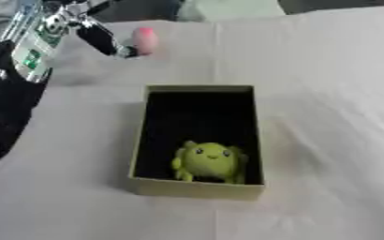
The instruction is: Pick up objects on the table and place them in the box.
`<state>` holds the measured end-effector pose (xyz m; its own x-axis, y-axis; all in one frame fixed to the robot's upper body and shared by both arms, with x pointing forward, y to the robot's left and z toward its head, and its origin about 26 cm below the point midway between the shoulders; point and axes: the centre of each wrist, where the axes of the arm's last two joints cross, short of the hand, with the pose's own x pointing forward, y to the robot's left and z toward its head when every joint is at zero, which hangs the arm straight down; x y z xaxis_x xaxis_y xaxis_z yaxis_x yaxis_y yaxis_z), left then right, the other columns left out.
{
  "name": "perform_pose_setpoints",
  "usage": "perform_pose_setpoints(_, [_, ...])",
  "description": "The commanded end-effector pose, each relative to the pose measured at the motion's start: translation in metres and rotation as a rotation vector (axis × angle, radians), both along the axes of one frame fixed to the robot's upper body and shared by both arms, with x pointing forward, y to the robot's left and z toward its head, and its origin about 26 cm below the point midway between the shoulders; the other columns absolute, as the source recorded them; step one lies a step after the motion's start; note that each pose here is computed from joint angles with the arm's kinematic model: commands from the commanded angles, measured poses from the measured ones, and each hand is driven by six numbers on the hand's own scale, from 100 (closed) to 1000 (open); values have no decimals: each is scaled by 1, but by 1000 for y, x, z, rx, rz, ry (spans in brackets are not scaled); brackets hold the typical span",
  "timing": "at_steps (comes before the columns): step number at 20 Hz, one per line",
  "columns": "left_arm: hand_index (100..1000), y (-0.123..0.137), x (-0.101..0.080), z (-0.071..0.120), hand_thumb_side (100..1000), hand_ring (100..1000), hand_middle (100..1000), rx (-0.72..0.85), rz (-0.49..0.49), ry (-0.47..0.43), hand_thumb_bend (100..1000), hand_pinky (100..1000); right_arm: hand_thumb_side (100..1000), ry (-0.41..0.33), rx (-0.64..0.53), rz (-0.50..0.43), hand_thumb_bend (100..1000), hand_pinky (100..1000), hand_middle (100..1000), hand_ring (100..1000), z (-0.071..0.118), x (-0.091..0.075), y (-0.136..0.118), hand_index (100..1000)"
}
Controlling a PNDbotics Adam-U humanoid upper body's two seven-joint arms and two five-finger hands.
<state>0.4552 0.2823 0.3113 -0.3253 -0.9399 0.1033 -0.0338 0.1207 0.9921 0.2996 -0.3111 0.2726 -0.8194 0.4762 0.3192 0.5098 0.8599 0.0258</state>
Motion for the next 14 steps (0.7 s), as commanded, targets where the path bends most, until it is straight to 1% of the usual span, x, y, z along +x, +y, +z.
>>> perform_pose_setpoints(1, [922, 14, 2, 18, 140, 903, 869, -27, 62, -15, 575, 859, 1000, -32, -28, 5, 260, 783, 669, 721, 12, -3, 1, 786])
perform_pose_setpoints(5, [922, 19, 11, 15, 135, 899, 868, -56, 84, -4, 525, 858, 1000, -39, -31, 12, 260, 783, 669, 721, 15, -3, 2, 786])
perform_pose_setpoints(8, [922, 22, 14, 12, 135, 899, 868, -63, 88, -8, 525, 858, 1000, -41, -32, 15, 260, 783, 669, 721, 16, -3, 3, 786])
perform_pose_setpoints(9, [928, 23, 15, 12, 130, 902, 886, -66, 91, -9, 429, 864, 1000, -40, -33, 14, 265, 783, 669, 721, 16, -3, 3, 786])
perform_pose_setpoints(10, [926, 27, 15, 13, 113, 900, 882, -76, 106, -14, 411, 862, 1000, -42, -36, 14, 266, 783, 669, 721, 16, -3, 3, 786])
perform_pose_setpoints(14, [925, 34, 17, 11, 110, 899, 880, -92, 133, -21, 409, 861, 1000, -47, -40, 17, 266, 783, 668, 721, 18, -3, 3, 786])
